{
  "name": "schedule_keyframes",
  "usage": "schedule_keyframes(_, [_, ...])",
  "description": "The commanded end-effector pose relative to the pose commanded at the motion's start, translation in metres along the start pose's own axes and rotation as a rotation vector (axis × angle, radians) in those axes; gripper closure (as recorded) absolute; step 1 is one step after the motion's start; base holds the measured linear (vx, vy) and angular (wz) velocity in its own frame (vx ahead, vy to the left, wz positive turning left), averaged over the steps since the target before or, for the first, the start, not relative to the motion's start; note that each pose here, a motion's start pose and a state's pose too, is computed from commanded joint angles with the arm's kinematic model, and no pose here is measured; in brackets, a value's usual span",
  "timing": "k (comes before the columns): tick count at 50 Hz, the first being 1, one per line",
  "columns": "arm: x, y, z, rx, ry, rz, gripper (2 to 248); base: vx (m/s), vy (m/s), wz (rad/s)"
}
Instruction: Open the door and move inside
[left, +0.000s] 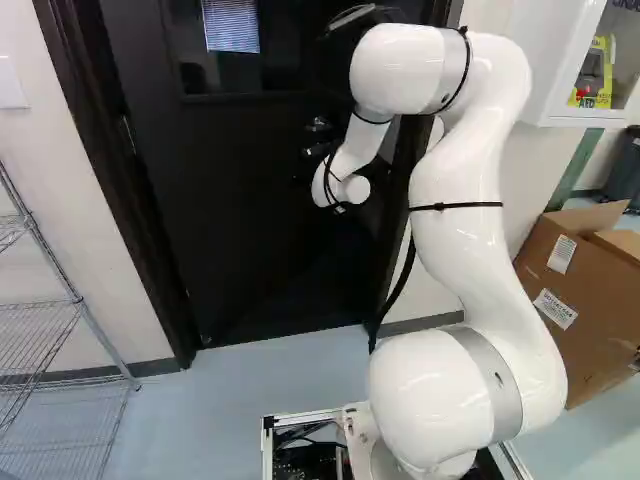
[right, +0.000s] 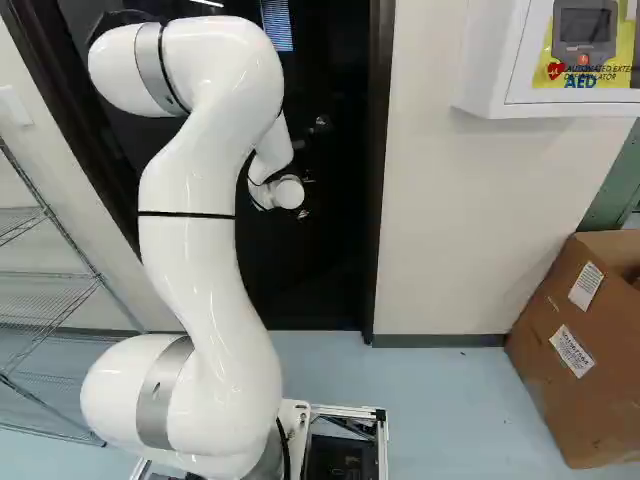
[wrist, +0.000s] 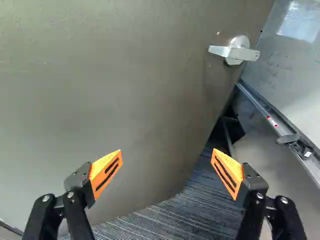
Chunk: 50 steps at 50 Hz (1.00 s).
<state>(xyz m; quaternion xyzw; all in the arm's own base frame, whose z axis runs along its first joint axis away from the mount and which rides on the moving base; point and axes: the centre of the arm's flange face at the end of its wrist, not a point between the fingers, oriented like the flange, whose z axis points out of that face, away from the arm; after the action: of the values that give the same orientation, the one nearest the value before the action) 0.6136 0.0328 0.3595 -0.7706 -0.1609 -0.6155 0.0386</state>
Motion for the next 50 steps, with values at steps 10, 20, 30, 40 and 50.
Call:
schedule_keyframes(10, [-0.002, 0.0, -0.021, -0.015, -0.015, 0.014, 3, 0.0, 0.0, 0.0])
schedule_keyframes(20, [-0.004, -0.002, -0.041, -0.038, -0.029, 0.036, 3, 0.0, 0.0, 0.0])
schedule_keyframes(30, [-0.005, -0.004, -0.061, -0.062, -0.041, 0.059, 3, 0.0, 0.0, 0.0])
schedule_keyframes(40, [-0.008, -0.006, -0.081, -0.087, -0.053, 0.081, 3, 0.0, 0.0, 0.0])
schedule_keyframes(50, [-0.01, -0.008, -0.101, -0.11, -0.063, 0.1, 3, 0.0, 0.0, 0.0])
